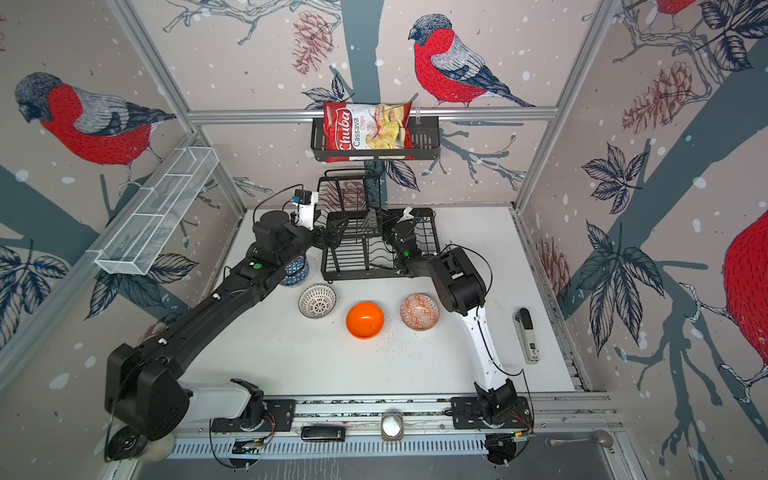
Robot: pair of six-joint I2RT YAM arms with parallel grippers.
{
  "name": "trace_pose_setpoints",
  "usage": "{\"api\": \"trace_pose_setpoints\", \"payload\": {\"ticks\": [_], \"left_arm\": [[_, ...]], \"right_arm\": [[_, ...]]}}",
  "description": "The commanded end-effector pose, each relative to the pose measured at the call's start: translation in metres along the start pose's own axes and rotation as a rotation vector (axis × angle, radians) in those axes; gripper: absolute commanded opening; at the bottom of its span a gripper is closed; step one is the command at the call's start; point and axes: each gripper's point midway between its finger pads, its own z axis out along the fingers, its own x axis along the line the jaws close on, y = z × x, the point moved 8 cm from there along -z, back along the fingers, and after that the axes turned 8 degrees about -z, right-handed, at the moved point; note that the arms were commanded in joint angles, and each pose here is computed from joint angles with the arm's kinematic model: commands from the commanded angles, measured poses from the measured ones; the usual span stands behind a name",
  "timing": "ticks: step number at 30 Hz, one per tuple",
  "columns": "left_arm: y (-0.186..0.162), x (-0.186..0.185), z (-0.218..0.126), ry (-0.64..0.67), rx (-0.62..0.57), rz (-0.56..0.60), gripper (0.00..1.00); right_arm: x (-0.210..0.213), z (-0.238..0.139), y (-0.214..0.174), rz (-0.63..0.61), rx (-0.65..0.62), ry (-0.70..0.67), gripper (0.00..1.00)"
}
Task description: Load the bowls into the dish rack
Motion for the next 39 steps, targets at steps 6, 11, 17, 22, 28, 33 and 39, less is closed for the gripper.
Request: {"api": "trace_pose_setpoints", "payload": {"ticks": [6, 11, 17, 22, 28, 33, 39], "left_arm": [[0.011, 0.006, -0.004, 0.033, -0.052, -0.054, 0.98], [0.014, 0.024, -0.008, 0.117, -0.075, -0.090, 0.98], [0.022, 0.040, -0.023, 0.311, -0.122, -0.117, 0.98], [0.021, 0.065, -0.040, 0.443, -0.122, -0.240, 0.98], [-0.001, 0.129, -0.070, 0.491, -0.116, -0.610, 0.98], [-0.028, 0.169, -0.083, 0.653, -0.023, -0.740, 0.98], [-0.055, 0.201, -0.093, 0.850, 0.073, -0.836, 0.98]], "right_arm": [[0.022, -0.025, 0.010, -0.045, -0.008, 0.013, 0.35], [0.030, -0.047, 0.014, -0.075, -0.002, -0.010, 0.39], [0.033, -0.074, 0.023, -0.083, 0.034, -0.055, 0.46], [0.040, -0.096, 0.036, -0.147, 0.066, -0.109, 0.51], [0.052, -0.118, 0.053, -0.229, 0.085, -0.139, 0.65], [0.068, -0.137, 0.069, -0.331, 0.087, -0.176, 0.83], [0.099, -0.152, 0.080, -0.492, 0.107, -0.203, 1.00]]}}
